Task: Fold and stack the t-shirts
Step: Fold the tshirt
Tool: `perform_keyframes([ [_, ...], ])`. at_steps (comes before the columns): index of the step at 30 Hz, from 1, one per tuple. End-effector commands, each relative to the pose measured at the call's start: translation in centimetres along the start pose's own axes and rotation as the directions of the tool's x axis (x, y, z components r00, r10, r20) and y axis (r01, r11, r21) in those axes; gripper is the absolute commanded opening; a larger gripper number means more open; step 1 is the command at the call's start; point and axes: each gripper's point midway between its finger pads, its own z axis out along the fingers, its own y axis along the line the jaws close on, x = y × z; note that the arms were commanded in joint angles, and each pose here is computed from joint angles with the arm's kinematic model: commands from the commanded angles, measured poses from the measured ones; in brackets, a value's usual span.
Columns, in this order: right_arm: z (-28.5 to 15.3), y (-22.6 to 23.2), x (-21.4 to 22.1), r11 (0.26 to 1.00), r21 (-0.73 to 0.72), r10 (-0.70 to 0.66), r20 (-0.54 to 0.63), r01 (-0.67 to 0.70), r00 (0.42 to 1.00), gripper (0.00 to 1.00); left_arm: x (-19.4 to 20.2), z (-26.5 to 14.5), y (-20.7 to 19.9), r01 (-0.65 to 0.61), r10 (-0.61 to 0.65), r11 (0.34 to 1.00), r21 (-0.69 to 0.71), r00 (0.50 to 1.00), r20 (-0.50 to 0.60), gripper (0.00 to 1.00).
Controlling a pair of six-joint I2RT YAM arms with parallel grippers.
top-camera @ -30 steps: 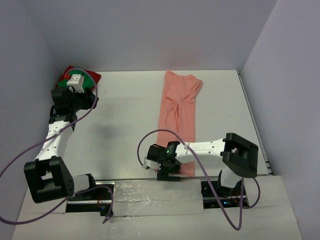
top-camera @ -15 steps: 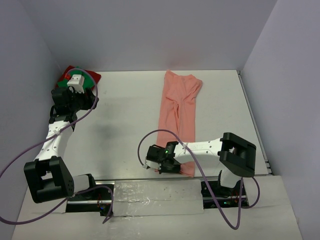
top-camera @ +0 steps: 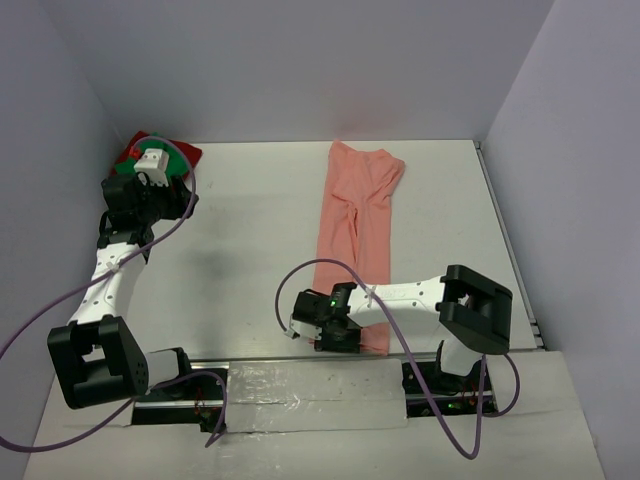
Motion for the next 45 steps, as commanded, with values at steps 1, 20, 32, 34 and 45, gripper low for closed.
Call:
perform_keyframes([
  [1, -2.1, 0.3, -2.0, 1.000, -0.018, -0.013, 0.092, 0.014, 0.996, 0.51, -3.0, -0.8, -0.6, -0.039, 0.037, 0.999, 0.023, 0.997, 0.069, 0.64],
  [20, 0.1, -0.8, -2.1, 0.999, 0.030, -0.033, 0.064, 0.031, 0.997, 0.56, -2.5, -0.7, -0.6, -0.074, 0.072, 0.997, 0.028, 0.995, 0.064, 0.64],
  [32, 2.1, -1.9, -2.0, 1.000, 0.023, 0.007, 0.025, -0.007, 1.000, 0.42, -2.3, -1.2, -0.9, -0.081, 0.079, 0.996, 0.032, 0.994, 0.072, 0.64],
  [34, 2.1, -2.0, -2.0, 1.000, 0.027, 0.010, 0.027, -0.010, 1.000, 0.32, -2.3, -1.3, -0.9, -0.083, 0.081, 0.996, 0.030, 0.994, 0.074, 0.64],
  [45, 0.5, -3.0, -2.3, 0.997, 0.065, 0.038, 0.075, -0.043, 0.996, 0.00, -2.0, -1.4, -1.0, -0.090, 0.087, 0.995, 0.039, 0.994, 0.072, 0.64],
])
